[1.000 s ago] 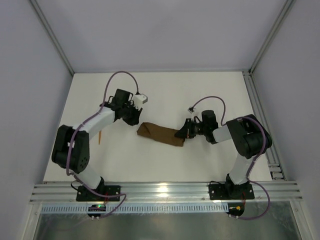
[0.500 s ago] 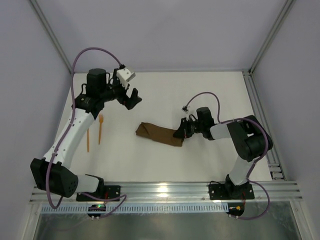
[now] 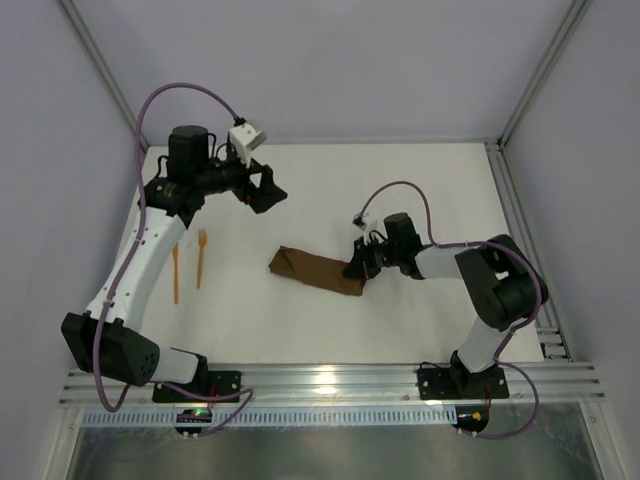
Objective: Fold the napkin into a case and place the utensils inside
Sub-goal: Fold the 2/3-rectangle-folded napkin at the center of the board.
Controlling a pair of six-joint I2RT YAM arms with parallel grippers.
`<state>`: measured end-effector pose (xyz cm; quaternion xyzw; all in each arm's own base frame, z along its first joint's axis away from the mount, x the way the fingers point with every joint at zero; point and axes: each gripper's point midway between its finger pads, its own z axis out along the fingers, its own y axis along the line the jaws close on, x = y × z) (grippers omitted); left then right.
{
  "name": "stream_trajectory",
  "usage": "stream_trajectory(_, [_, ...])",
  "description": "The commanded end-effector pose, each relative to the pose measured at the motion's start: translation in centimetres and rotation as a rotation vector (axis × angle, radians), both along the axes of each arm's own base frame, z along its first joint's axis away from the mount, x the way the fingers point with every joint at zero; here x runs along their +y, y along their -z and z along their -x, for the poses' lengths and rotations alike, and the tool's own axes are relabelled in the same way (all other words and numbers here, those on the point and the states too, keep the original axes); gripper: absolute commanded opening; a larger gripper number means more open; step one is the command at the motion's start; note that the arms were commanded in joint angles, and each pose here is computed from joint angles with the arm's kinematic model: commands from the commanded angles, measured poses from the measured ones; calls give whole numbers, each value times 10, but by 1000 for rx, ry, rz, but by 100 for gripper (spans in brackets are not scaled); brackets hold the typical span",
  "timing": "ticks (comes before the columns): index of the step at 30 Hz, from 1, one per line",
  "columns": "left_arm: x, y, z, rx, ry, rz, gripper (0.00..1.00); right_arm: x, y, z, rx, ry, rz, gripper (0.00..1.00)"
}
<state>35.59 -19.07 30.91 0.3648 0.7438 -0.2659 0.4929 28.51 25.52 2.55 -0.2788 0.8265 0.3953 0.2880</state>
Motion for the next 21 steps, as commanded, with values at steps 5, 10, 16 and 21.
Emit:
stream_trajectory(5, [-14,103,-2,209,-2,-123,99,11,-19,-8,-85,-37,16,3])
stream_trajectory(10, [-19,168,-5,91,-25,-350,89,16,-26,-5,-91,-53,1,3])
stream_trajectory(16, [-22,219,12,49,20,-510,92,22,-34,1,-101,-87,-26,3])
stream_trajectory(21, [-12,240,14,71,0,-559,74,24,-35,5,-102,-108,-32,3])
